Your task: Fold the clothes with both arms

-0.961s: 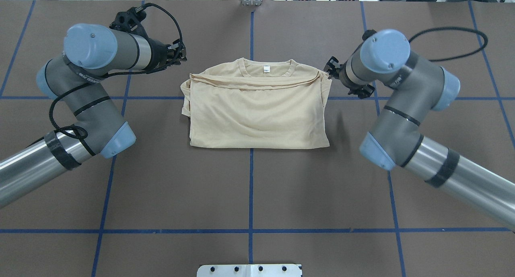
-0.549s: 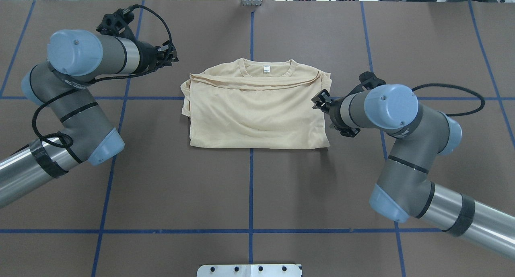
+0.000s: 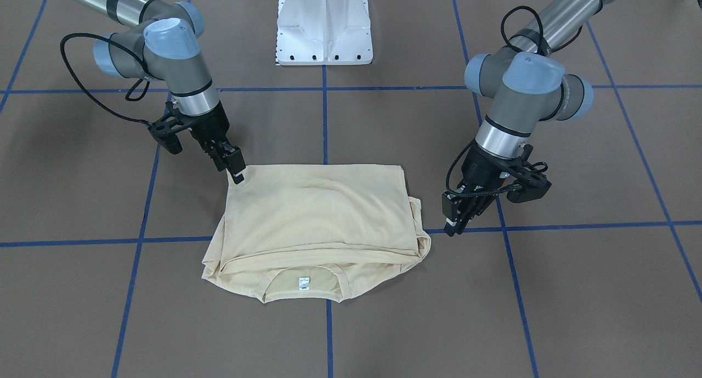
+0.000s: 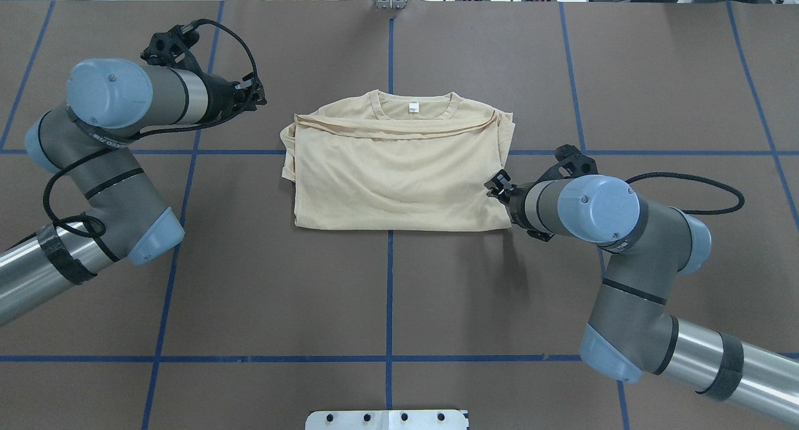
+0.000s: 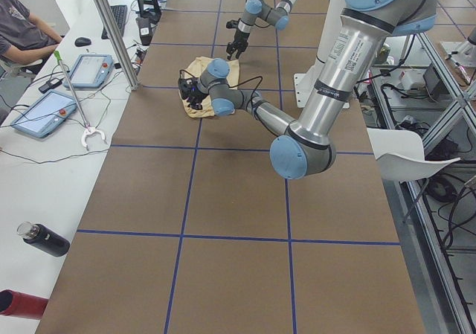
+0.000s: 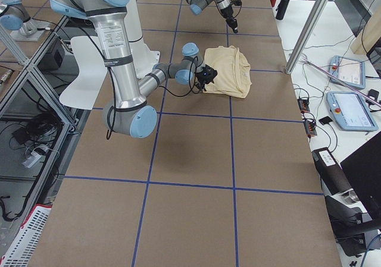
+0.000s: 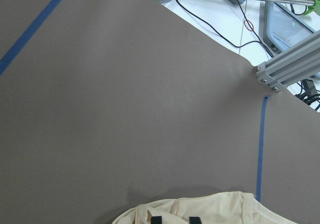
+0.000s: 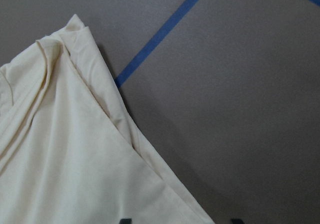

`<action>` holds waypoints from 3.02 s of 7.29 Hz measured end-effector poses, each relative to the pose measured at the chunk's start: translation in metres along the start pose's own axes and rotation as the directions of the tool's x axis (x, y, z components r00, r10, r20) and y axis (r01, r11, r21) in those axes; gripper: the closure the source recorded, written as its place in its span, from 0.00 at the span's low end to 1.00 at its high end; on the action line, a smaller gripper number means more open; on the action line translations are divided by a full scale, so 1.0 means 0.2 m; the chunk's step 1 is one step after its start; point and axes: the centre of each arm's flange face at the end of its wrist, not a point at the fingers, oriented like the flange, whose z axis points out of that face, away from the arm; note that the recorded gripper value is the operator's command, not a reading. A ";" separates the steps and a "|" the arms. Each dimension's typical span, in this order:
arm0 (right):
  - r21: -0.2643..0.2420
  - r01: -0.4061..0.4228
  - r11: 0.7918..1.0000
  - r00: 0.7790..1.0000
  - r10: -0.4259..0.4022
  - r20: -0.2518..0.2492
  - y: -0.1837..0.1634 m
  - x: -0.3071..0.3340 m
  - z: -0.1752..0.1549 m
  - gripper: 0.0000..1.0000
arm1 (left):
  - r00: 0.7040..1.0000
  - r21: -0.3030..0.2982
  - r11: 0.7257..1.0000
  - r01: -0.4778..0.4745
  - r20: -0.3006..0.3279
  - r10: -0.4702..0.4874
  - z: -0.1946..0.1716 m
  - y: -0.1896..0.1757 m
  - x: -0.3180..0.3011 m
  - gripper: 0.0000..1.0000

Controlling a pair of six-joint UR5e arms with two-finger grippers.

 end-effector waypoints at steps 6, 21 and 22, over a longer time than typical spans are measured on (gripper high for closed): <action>-0.005 0.017 1.000 0.999 -0.017 -0.031 0.06 0.07 0.02 1.00 | 1.000 0.018 1.000 -0.001 0.013 0.001 0.04 0.00 -0.03 0.70; 0.006 0.046 0.999 0.995 -0.045 -0.091 0.26 0.02 -0.51 0.00 | 0.991 -0.241 0.966 0.098 0.115 -0.072 -0.23 0.84 0.12 0.61; 0.036 0.070 0.997 0.993 -0.066 -0.099 0.08 -0.11 -0.44 0.00 | 0.987 -0.241 0.967 0.088 0.151 -0.052 -0.22 0.97 0.11 0.61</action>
